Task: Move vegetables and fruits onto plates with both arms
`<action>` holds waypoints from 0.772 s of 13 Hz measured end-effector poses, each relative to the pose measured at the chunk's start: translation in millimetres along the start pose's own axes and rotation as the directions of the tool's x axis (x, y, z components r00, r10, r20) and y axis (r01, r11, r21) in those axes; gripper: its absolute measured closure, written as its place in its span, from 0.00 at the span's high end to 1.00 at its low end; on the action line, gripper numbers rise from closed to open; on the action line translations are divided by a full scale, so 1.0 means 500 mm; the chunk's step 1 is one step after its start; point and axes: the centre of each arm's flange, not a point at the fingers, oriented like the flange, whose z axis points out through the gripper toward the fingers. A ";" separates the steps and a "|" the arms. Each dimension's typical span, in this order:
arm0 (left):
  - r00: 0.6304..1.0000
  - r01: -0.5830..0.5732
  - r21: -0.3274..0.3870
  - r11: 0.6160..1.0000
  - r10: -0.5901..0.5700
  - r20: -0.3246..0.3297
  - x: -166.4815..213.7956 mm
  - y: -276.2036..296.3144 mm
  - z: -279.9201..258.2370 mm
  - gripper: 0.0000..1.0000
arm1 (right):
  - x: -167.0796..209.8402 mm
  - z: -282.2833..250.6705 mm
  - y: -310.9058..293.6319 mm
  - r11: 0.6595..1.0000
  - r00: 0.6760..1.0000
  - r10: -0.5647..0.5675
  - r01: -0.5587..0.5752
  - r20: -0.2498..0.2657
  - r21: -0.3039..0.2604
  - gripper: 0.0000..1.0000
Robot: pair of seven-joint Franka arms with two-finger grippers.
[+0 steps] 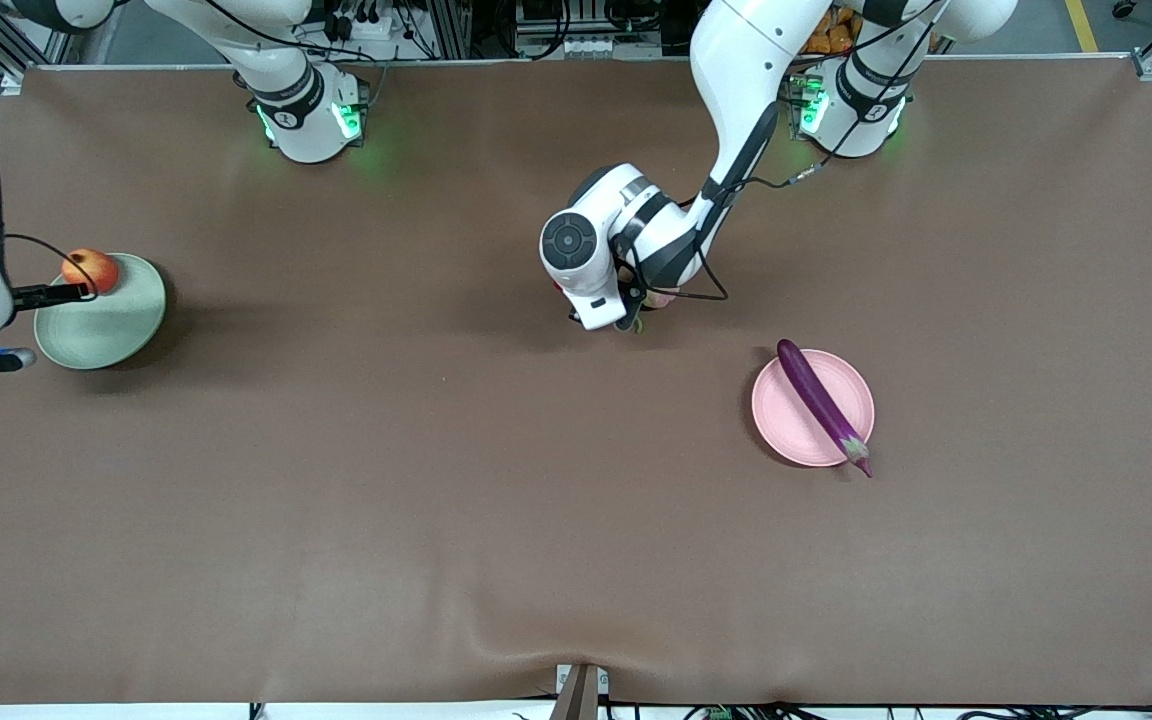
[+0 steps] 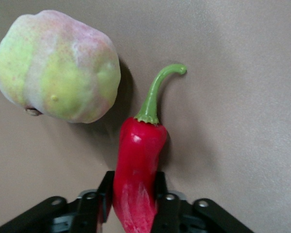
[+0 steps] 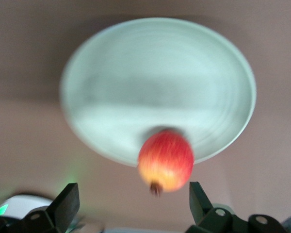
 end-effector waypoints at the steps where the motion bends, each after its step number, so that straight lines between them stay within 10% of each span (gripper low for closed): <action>1: 1.000 -0.002 -0.006 1.000 0.002 0.003 -0.004 0.001 -0.003 0.35 | -0.001 -0.030 -0.039 0.999 1.000 0.018 -0.018 0.023 0.033 1.00; 6: 0.998 -0.017 -0.118 0.993 0.023 0.050 -0.035 0.019 -0.149 0.35 | -0.001 -0.090 -0.209 0.966 0.975 0.132 -0.166 0.176 0.198 1.00; 10: 0.999 0.008 -0.176 0.984 0.000 0.044 0.134 0.015 -0.379 0.35 | 0.000 -0.109 -0.312 0.901 0.938 0.196 -0.287 0.286 0.325 1.00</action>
